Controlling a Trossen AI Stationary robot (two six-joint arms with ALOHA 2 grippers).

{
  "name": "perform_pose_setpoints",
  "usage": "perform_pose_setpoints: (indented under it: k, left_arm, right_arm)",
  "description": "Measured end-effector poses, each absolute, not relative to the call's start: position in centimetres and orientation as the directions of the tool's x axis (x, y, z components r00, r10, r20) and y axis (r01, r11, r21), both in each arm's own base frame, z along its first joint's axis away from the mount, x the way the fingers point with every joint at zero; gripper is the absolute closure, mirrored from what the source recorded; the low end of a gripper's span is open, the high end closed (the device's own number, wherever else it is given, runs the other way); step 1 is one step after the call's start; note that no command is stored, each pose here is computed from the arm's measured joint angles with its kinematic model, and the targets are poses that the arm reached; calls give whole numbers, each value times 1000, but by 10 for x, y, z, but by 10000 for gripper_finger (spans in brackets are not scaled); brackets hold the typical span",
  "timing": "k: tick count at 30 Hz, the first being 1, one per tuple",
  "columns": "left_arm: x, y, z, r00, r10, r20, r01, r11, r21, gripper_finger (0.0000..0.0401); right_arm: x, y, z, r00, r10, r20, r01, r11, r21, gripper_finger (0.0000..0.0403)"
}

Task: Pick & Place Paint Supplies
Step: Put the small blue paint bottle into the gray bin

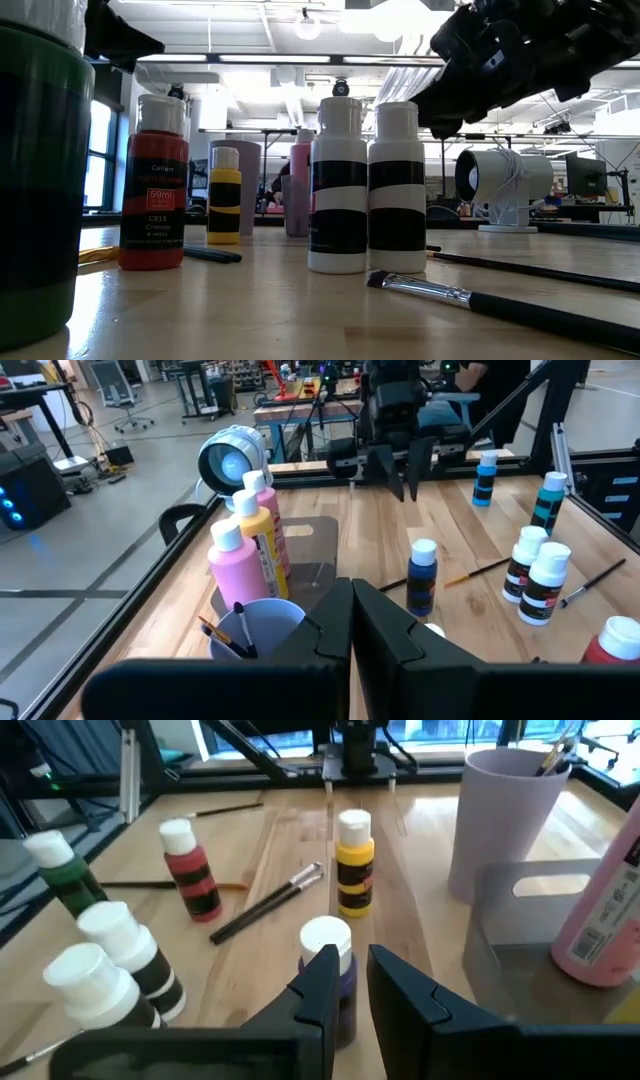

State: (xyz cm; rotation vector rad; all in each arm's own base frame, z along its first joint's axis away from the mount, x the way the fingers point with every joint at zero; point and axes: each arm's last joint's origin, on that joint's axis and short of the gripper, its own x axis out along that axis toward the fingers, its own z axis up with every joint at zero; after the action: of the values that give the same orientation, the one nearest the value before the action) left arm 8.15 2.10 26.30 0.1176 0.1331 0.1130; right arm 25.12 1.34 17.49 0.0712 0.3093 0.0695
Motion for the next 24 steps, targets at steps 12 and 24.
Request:
perform_pose_setpoints:
  k: [12, 24]
  left_arm:
    - [81, 21, 263, 985, 120, -126, -104, 987, 126, 398]
    - [81, 21, 263, 985, 120, -125, -104, 987, 126, 398]
  right_arm:
    - [252, 14, 176, 943, 101, -317, -76, 993, 91, 355]
    - [255, 14, 175, 950, 100, -297, -74, 992, 97, 355]
